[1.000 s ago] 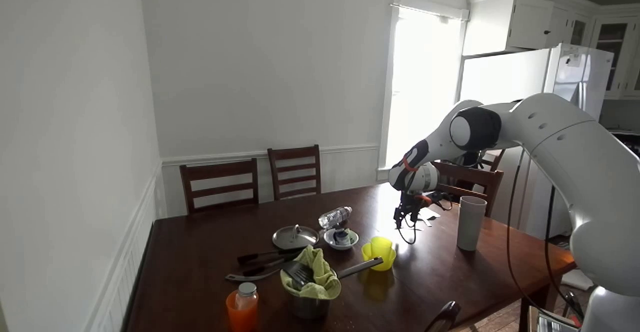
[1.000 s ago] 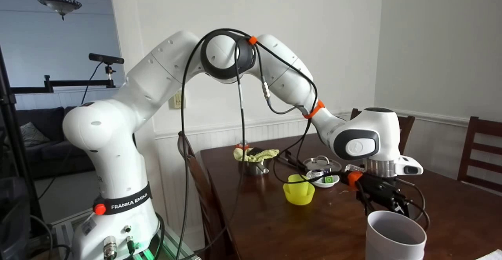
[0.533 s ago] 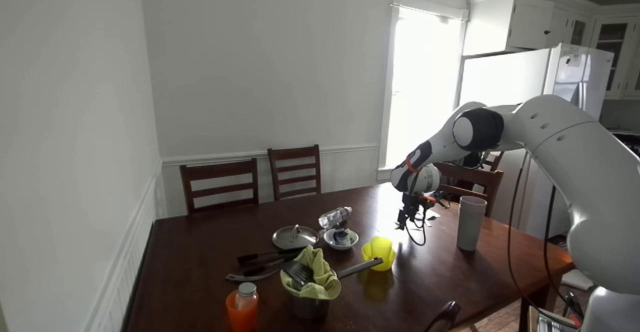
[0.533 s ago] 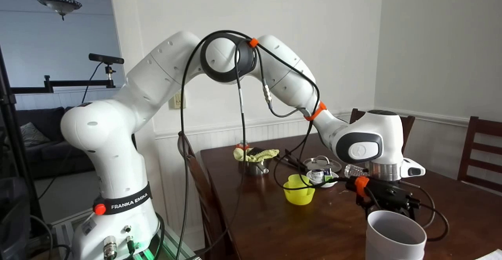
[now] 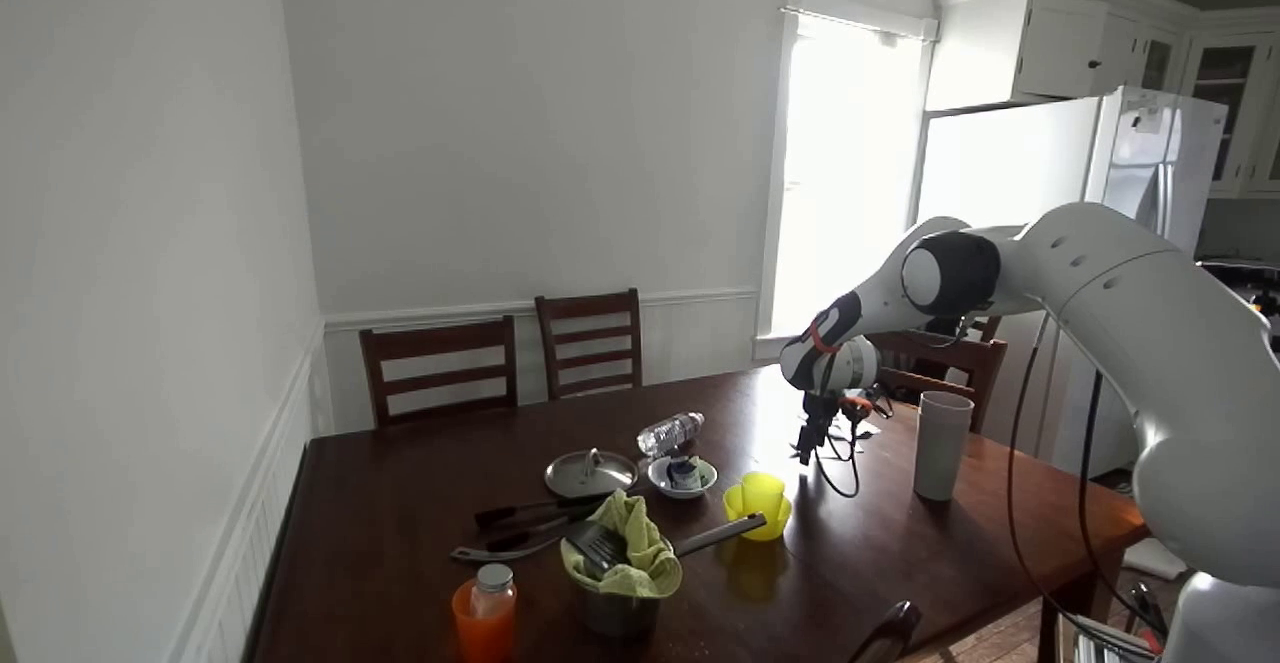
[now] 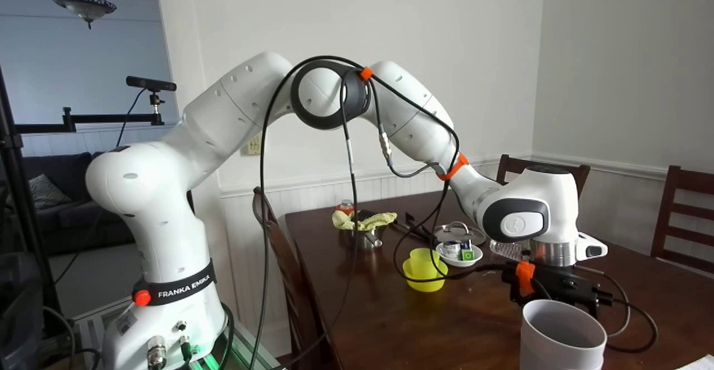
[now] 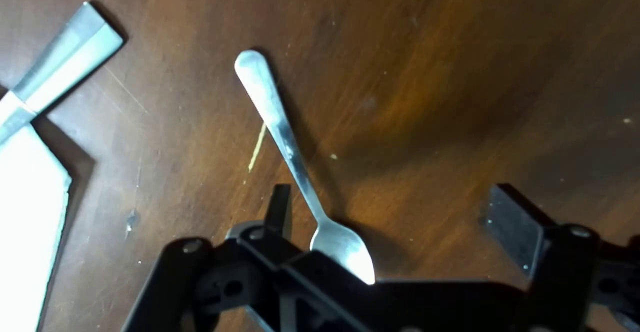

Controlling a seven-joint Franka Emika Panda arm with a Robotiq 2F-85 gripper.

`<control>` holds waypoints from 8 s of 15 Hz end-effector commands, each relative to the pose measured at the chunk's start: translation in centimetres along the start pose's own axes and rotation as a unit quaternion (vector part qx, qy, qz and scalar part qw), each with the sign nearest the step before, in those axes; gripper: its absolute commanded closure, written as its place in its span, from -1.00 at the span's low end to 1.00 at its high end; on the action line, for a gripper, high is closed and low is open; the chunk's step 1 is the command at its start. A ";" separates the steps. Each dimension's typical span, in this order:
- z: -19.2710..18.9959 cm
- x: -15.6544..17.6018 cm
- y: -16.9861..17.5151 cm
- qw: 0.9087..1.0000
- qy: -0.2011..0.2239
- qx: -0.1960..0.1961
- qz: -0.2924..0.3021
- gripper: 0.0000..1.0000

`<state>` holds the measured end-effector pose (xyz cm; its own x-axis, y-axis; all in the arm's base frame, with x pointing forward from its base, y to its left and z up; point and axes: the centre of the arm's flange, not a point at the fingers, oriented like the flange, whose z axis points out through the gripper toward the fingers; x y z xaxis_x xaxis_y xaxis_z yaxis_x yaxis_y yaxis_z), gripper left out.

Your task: Put the yellow cup in the yellow bowl then put the spoon in the yellow cup

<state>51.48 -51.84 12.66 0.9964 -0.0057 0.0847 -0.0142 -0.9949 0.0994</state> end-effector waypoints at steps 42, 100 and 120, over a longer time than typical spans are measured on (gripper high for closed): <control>0.8 4.5 -0.9 0.995 0.046 0.024 -0.089 0.43; -15.8 -0.2 -27.5 0.955 0.291 0.057 0.019 0.82; -13.7 -1.9 -29.0 0.958 0.283 0.046 0.011 0.82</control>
<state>50.01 -22.15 23.92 0.7981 -0.0254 0.6020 -0.0119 -0.9996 -0.0264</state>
